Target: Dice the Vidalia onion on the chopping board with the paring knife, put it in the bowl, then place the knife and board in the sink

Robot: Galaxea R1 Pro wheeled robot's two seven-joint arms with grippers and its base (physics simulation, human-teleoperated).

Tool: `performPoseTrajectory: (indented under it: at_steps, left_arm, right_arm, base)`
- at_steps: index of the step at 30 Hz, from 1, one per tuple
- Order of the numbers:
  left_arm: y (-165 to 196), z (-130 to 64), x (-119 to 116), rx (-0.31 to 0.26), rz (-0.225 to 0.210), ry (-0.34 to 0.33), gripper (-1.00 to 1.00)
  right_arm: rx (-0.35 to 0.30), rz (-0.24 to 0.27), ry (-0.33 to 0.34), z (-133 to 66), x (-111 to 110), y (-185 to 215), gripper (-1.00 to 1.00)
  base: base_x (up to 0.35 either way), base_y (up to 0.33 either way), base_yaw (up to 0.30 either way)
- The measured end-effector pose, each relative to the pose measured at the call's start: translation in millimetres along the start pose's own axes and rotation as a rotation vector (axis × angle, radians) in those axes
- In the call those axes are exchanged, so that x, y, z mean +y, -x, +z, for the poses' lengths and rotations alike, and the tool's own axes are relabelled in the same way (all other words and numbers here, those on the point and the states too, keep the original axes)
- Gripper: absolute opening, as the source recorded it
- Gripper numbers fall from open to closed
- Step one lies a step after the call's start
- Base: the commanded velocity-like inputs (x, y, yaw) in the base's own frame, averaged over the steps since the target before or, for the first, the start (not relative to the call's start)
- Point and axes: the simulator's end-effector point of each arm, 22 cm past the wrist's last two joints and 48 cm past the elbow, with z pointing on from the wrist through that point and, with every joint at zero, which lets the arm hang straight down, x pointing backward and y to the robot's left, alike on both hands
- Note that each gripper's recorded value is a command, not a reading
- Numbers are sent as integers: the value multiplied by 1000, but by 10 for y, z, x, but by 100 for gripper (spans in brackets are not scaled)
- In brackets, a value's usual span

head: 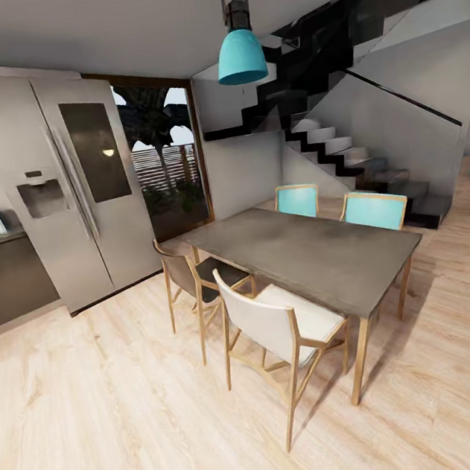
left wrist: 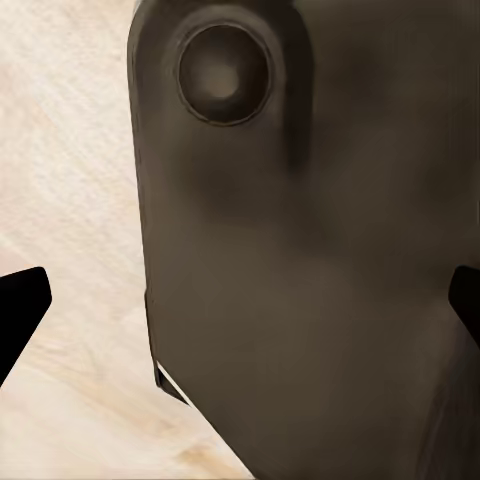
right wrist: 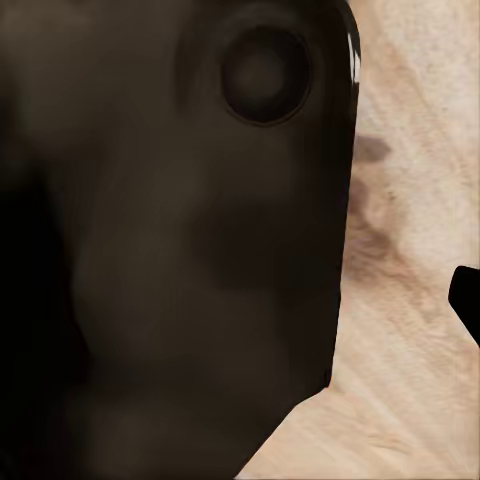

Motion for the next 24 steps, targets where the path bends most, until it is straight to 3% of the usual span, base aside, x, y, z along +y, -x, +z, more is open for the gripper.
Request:
performPoseTrajectory:
  at_steps: [9,17,24]
  left_arm:
    - [11,0,20,-17,-6,3,100]
    - [80,-3,37,-47,-6,5,100]
    - [256,-10,74,-84,-8,12,100]
  right_arm:
    - [-33,-6,42,-9,337,138,100]
    - [-43,-3,43,-11,350,171,100]
    - [-89,1,40,-18,330,299,100]
  base:
    - [0,0,0]
    - [0,0,0]
    - [0,0,0]
